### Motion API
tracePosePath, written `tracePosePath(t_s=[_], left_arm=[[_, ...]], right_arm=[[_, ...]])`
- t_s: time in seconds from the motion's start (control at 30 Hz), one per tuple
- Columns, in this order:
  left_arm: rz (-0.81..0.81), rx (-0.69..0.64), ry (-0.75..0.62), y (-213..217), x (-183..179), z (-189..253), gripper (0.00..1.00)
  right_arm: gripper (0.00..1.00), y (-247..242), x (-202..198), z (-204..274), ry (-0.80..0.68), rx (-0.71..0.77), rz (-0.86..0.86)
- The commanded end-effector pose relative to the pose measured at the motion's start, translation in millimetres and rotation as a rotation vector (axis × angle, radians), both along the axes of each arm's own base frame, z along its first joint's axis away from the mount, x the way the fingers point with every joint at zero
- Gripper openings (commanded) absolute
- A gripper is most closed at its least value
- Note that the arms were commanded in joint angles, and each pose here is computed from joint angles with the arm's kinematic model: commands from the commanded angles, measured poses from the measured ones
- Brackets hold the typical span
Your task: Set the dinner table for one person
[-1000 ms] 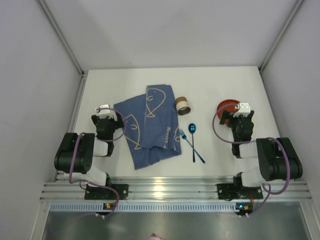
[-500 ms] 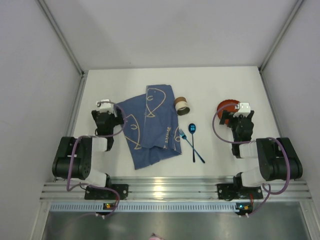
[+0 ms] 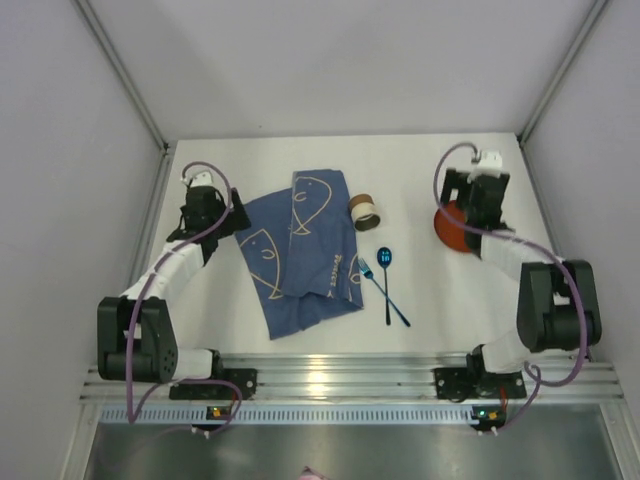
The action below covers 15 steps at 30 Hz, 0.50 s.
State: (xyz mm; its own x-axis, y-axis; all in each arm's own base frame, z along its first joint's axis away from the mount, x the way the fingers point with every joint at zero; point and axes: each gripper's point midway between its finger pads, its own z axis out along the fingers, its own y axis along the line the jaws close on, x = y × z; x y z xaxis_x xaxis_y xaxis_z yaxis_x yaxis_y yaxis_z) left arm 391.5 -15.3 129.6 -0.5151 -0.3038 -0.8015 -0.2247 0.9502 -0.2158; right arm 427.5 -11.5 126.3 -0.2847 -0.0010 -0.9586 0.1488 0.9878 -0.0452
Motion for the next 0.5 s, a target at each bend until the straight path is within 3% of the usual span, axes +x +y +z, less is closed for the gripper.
tracePosePath(t_s=[0.0, 0.03, 0.07, 0.1, 0.13, 0.17, 0.2, 0.23, 0.27, 0.3, 0.33, 0.37, 0.4, 0.43, 0.47], left_arm=[[-0.033, -0.128, 0.164, -21, -44, -23, 0.99], [-0.049, -0.162, 0.177, -27, -54, -27, 0.99], [-0.058, -0.183, 0.192, -31, -60, -31, 0.99], [-0.057, -0.193, 0.204, -32, -65, -33, 0.99], [-0.052, -0.206, 0.218, -33, -70, -36, 0.99], [-0.061, -0.219, 0.232, -36, -75, -38, 0.99], [-0.064, -0.226, 0.241, -37, -77, -38, 0.99], [-0.066, -0.241, 0.253, -40, -79, -40, 0.99], [-0.073, -0.253, 0.277, -42, -81, -45, 0.99], [-0.097, -0.284, 0.305, -49, -86, -48, 0.99], [-0.097, -0.299, 0.326, -52, -88, -52, 0.99], [-0.101, -0.310, 0.339, -54, -89, -54, 0.99], [-0.097, -0.317, 0.353, -54, -92, -57, 0.99], [-0.090, -0.319, 0.365, -54, -95, -60, 0.99], [-0.086, -0.316, 0.371, -53, -97, -61, 0.99]], right_arm=[[1.00, 33, 71, 83, 0.077, 0.170, 0.049], [1.00, 54, 102, 158, -0.060, 0.256, 0.135], [1.00, 95, 120, 160, -0.043, 0.386, 0.315], [1.00, 127, 128, 180, -0.050, 0.533, 0.376], [1.00, 155, 134, 263, -0.176, 0.532, 0.471], [1.00, 211, 130, 210, 0.047, 0.461, 0.437], [1.00, 234, 125, 222, 0.036, 0.236, 0.473], [1.00, 258, 114, 258, -0.042, 0.132, 0.479], [1.00, 279, 101, 242, -0.003, 0.093, 0.509], [1.00, 311, 93, 242, 0.005, 0.367, 0.549], [1.00, 320, 82, 153, 0.206, 0.491, 0.518], [1.00, 349, 67, 173, 0.179, 0.691, 0.747], [1.00, 364, 55, 149, 0.289, 0.847, 0.780], [1.00, 379, 52, 159, 0.321, 0.864, 0.831], [1.00, 398, 28, 84, 0.594, 0.744, 0.710]])
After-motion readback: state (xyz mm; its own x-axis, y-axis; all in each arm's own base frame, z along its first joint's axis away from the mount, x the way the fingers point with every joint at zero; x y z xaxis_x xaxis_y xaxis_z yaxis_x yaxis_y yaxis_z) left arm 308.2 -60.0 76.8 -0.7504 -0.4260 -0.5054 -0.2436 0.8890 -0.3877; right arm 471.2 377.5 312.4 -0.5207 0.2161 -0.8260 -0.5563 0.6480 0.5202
